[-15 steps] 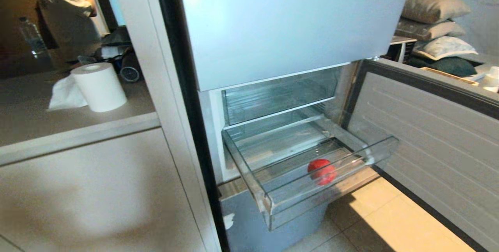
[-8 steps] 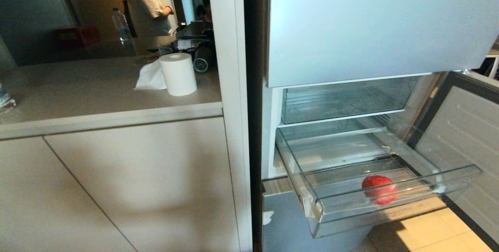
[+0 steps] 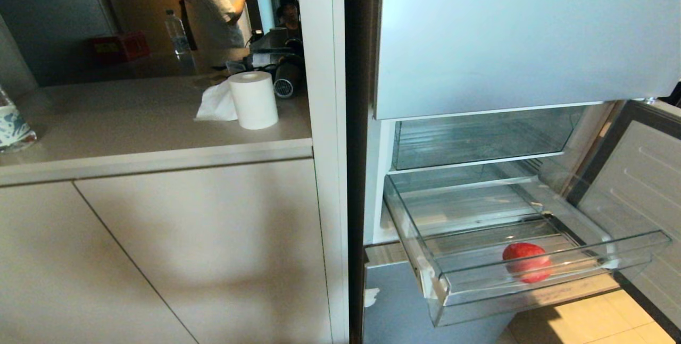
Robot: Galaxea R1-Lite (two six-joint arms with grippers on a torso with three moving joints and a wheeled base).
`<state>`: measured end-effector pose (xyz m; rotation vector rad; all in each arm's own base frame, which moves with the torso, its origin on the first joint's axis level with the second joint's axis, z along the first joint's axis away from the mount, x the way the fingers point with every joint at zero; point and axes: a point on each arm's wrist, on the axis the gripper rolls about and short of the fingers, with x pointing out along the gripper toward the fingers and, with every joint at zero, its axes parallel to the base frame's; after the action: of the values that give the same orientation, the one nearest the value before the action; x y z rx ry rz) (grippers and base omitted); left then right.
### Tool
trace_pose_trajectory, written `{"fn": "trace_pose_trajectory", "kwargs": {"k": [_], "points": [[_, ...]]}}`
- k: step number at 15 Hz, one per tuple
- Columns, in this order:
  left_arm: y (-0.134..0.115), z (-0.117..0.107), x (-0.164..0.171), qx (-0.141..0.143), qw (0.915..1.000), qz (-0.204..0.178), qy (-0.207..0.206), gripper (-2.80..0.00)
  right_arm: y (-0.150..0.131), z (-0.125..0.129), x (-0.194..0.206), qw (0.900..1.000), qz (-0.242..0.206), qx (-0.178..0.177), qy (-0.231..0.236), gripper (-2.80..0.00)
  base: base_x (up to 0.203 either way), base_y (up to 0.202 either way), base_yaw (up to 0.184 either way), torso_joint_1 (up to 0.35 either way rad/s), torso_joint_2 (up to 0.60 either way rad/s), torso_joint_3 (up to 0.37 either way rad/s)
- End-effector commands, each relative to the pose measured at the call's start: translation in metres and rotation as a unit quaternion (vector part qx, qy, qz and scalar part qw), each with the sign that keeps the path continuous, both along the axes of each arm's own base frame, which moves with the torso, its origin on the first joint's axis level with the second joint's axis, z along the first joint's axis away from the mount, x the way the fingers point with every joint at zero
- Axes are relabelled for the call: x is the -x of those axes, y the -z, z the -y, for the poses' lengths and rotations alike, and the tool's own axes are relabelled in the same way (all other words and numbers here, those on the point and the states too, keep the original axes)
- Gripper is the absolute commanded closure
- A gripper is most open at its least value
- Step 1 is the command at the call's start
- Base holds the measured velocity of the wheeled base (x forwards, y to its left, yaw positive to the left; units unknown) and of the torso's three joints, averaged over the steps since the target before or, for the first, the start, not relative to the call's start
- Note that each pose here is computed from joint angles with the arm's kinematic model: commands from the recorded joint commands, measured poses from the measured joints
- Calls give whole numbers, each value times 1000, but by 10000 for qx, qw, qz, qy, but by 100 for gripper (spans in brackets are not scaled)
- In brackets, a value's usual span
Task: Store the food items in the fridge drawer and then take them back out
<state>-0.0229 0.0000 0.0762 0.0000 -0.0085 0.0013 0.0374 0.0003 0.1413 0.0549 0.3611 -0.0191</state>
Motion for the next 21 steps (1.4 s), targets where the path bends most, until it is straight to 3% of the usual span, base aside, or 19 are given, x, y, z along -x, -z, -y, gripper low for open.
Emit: {"fn": "trace_pose_trajectory", "kwargs": {"k": [1,2,5,7,10,13,21], "points": [[0,0,0,0,10000,-12,-1,0,-32,-3,-72,9951,-993,6,28,0,0,0,0,0,0,0],[0,0,0,0,10000,-12,-1,0,-51,-3,-92,9945,-1046,33,40,-280,0,0,0,0,0,0],[0,0,0,0,10000,-12,-1,0,-80,-5,-141,9820,-1882,185,12,-280,0,0,0,0,0,0],[0,0,0,0,10000,-12,-1,0,-77,-6,-162,9680,-2496,243,-14,-280,0,0,0,0,0,0],[0,0,0,0,10000,-12,-1,0,-58,-8,-190,9519,-3055,254,-25,-280,0,0,0,0,0,0],[0,0,0,0,10000,-12,-1,0,-44,-9,-218,9420,-3350,204,-50,-280,0,0,0,0,0,0],[0,0,0,0,10000,-12,-1,0,-20,-13,-270,9319,-3617,5,-263,-280,0,0,0,0,0,0]]}}
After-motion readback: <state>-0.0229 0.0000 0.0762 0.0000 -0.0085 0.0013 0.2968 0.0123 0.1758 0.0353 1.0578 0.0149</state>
